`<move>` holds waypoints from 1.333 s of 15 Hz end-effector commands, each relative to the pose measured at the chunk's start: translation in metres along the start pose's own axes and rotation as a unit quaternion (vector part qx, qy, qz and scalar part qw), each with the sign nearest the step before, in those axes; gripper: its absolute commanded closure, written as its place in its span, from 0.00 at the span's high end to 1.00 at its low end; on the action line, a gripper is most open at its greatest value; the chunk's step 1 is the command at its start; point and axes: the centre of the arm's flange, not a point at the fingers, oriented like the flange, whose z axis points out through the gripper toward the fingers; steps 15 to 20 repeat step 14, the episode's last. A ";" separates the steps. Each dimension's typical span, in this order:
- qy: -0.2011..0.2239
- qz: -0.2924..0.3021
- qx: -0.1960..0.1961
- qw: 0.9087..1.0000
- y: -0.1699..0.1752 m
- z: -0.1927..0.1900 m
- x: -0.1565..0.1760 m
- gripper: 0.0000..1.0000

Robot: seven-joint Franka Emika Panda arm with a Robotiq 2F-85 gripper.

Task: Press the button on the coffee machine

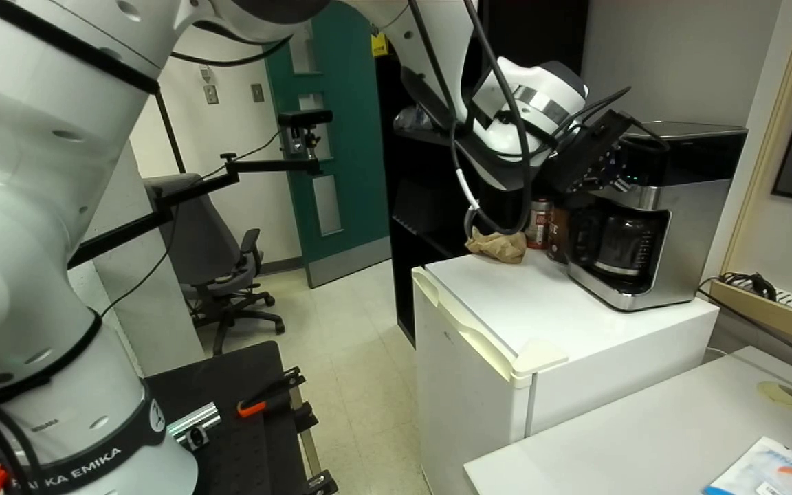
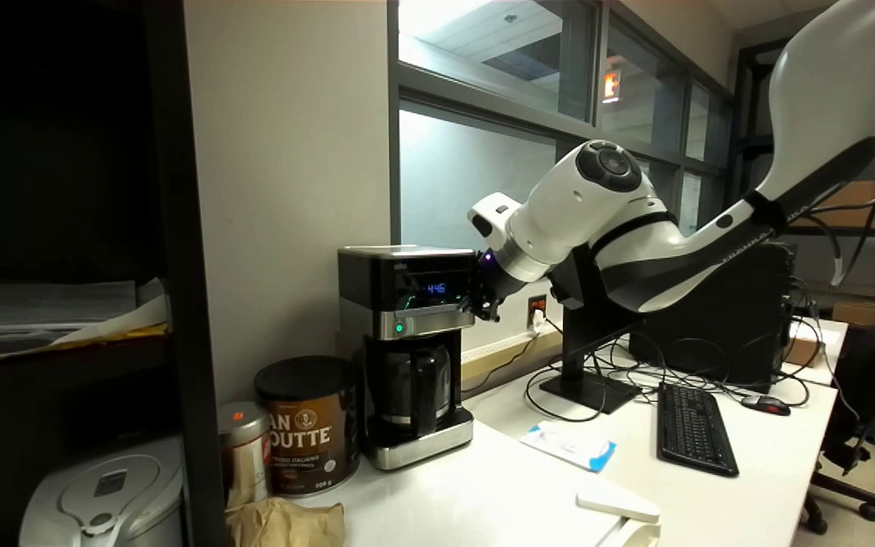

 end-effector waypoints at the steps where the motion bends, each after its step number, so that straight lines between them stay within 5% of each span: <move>1: 0.010 0.005 -0.007 1.000 0.001 0.014 0.003 0.00; 11: 0.050 0.007 0.011 0.999 -0.001 -0.040 -0.014 0.00; 20: 0.061 0.009 0.017 0.998 -0.002 -0.048 -0.019 0.00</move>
